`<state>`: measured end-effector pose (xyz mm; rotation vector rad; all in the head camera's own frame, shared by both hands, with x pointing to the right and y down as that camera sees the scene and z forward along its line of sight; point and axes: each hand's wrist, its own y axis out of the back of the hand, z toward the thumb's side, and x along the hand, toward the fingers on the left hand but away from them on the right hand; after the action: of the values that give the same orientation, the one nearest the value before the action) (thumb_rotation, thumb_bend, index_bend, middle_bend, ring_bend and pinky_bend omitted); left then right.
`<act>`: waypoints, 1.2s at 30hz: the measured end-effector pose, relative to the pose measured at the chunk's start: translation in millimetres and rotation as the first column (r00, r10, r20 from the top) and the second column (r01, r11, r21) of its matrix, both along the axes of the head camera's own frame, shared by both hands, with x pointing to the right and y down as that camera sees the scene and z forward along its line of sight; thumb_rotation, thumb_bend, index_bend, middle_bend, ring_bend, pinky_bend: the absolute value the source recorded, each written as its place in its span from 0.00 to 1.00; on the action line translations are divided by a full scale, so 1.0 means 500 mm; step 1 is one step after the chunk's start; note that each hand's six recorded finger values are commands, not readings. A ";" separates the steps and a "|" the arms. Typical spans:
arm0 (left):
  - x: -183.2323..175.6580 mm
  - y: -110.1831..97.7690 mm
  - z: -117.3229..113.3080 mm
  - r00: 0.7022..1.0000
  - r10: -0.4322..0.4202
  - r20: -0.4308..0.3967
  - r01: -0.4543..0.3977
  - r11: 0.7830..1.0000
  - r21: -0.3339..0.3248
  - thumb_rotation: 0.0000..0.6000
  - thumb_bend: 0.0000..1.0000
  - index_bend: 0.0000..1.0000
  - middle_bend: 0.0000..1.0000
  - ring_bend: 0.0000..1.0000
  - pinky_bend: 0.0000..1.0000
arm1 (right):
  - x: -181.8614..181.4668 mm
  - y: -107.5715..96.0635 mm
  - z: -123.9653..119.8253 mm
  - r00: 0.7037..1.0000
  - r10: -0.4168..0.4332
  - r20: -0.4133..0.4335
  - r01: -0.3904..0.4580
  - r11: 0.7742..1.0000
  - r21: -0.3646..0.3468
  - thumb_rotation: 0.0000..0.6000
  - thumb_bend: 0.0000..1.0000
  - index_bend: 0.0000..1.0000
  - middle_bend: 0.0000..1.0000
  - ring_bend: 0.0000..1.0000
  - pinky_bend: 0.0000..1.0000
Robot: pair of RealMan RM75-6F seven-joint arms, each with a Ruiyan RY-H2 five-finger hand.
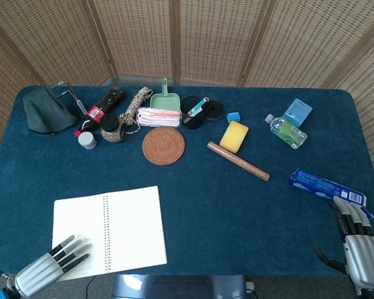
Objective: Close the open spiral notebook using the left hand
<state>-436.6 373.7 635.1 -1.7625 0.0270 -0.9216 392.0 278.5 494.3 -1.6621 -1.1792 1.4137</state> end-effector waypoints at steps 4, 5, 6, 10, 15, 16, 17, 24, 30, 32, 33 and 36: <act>-0.001 0.001 0.000 1.000 -0.002 -0.007 0.002 1.000 -0.001 1.00 0.23 0.21 0.00 0.00 0.05 | 0.000 0.000 0.001 1.000 -0.001 0.000 0.001 1.000 -0.003 1.00 0.20 0.00 0.00 0.00 0.00; 0.000 0.001 0.000 1.000 -0.006 -0.013 0.006 1.000 -0.005 1.00 0.26 0.24 0.00 0.00 0.06 | -0.001 0.000 0.001 1.000 -0.001 0.000 0.001 1.000 -0.004 1.00 0.20 0.00 0.00 0.00 0.00; 0.000 0.002 -0.001 1.000 -0.009 -0.020 0.009 1.000 -0.009 1.00 0.28 0.27 0.00 0.00 0.06 | -0.001 0.001 0.001 1.000 -0.001 0.000 0.001 1.000 -0.003 1.00 0.20 0.00 0.00 0.00 0.00; -0.001 0.001 -0.006 0.999 -0.007 -0.038 0.007 1.000 -0.002 1.00 0.34 0.36 0.00 0.00 0.08 | -0.001 0.001 0.002 1.000 -0.002 0.000 0.002 1.000 -0.005 1.00 0.20 0.00 0.00 0.00 0.00; 0.003 -0.005 -0.017 0.996 -0.020 -0.085 0.021 1.000 0.013 1.00 0.46 0.53 0.00 0.01 0.13 | -0.003 0.001 0.002 1.000 -0.004 0.002 0.004 1.000 -0.006 1.00 0.20 0.00 0.00 0.00 0.00; 0.004 -0.007 -0.020 0.995 -0.023 -0.095 0.025 1.000 0.019 1.00 0.47 0.56 0.00 0.02 0.14 | -0.003 0.001 0.002 1.000 -0.004 0.002 0.004 1.000 -0.006 1.00 0.20 0.00 0.00 0.00 0.00; 0.005 -0.009 -0.023 0.994 -0.025 -0.105 0.028 0.999 0.025 1.00 0.48 0.59 0.00 0.04 0.15 | -0.003 0.001 0.002 1.000 -0.005 0.002 0.005 1.000 -0.006 1.00 0.20 0.00 0.00 0.00 0.00; -0.001 -0.030 -0.034 0.988 -0.059 -0.143 0.072 0.994 0.083 1.00 0.51 0.69 0.02 0.06 0.18 | -0.004 0.002 0.001 1.000 -0.007 0.005 0.007 1.000 -0.005 1.00 0.20 0.00 0.00 0.00 0.00; -0.021 -0.062 -0.038 0.985 -0.111 -0.129 0.129 0.981 0.142 1.00 0.52 0.70 0.02 0.06 0.19 | -0.004 0.002 0.002 1.000 -0.009 0.004 0.009 1.000 -0.007 1.00 0.20 0.00 0.00 0.00 0.00; -0.032 -0.072 -0.041 0.986 -0.114 -0.119 0.131 0.980 0.152 1.00 0.52 0.70 0.02 0.06 0.19 | -0.005 0.002 0.002 1.000 -0.009 0.005 0.009 1.000 -0.006 1.00 0.20 0.00 0.00 0.00 0.00; -0.040 -0.079 -0.046 0.988 -0.108 -0.108 0.125 0.979 0.161 1.00 0.52 0.70 0.02 0.07 0.19 | -0.005 0.002 0.001 1.000 -0.009 0.006 0.009 1.000 -0.005 1.00 0.20 0.00 0.00 0.00 0.00; -0.065 -0.095 -0.062 0.994 -0.079 -0.077 0.093 0.978 0.188 1.00 0.51 0.70 0.02 0.07 0.19 | -0.006 0.002 0.001 1.000 -0.008 0.006 0.008 1.000 -0.004 1.00 0.20 0.00 0.00 0.00 0.00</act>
<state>-469.0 326.3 603.9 -1.6239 0.2313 -0.8891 389.2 279.3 494.8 -1.6734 -1.1722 1.4076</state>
